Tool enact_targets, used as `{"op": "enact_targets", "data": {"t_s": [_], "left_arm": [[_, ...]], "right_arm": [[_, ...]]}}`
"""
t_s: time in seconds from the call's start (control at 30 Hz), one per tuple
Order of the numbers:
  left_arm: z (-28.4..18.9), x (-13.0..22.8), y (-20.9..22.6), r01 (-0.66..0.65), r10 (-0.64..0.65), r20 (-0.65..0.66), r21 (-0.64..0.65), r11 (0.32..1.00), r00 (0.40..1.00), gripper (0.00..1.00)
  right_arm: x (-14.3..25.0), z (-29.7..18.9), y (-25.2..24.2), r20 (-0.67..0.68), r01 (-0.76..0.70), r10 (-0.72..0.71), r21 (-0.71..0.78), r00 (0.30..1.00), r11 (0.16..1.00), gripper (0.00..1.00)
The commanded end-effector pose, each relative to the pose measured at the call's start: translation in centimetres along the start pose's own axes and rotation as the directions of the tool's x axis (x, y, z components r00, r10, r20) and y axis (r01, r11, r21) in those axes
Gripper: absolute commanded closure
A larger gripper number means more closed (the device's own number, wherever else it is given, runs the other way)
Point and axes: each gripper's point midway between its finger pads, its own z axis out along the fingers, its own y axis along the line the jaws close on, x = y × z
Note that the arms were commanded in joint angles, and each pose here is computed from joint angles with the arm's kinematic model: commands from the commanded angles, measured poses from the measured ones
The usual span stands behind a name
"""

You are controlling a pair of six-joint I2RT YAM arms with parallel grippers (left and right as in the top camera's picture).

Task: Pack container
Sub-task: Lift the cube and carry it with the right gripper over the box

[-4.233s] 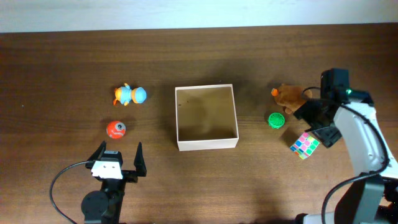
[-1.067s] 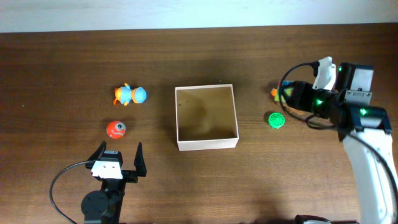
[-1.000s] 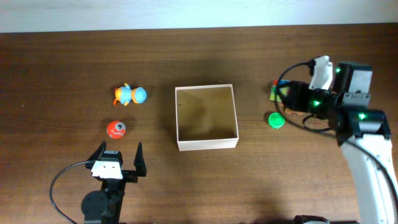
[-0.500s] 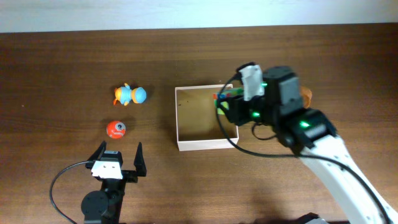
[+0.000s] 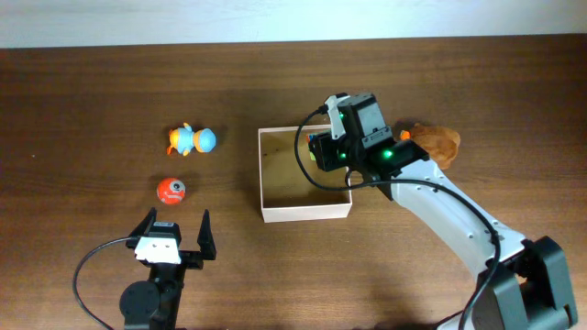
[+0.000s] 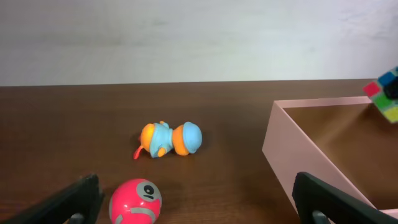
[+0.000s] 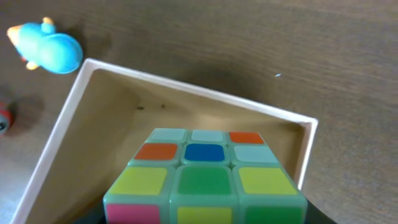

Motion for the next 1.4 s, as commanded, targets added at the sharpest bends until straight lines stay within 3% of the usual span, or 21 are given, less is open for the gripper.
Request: {"op": "enact_targets", "data": {"t_s": [0.0,0.43,0.8,1.37], "left_arm": [[0.0,0.1,0.1,-0.016,0.016,0.003,-0.004,1.000,1.000,0.01],[0.0,0.1,0.1,-0.016,0.016,0.003,-0.004,1.000,1.000,0.01],[0.0,0.1,0.1,-0.016,0.016,0.003,-0.004,1.000,1.000,0.01],[0.0,0.1,0.1,-0.016,0.016,0.003,-0.004,1.000,1.000,0.01]], "right_arm": [[-1.5,-0.2,-0.9,0.040,0.011,-0.014,0.066,0.999,0.998,0.47],[1.0,3.9,-1.9,-0.044,0.007,-0.003,0.086,0.999,0.996,0.49],[0.5,4.3,-3.1,-0.007,-0.067,0.069,0.154,0.998,0.986,0.53],[0.5,4.3,-3.0,-0.008,-0.065,0.067,0.151,0.998,0.986,0.40]]}}
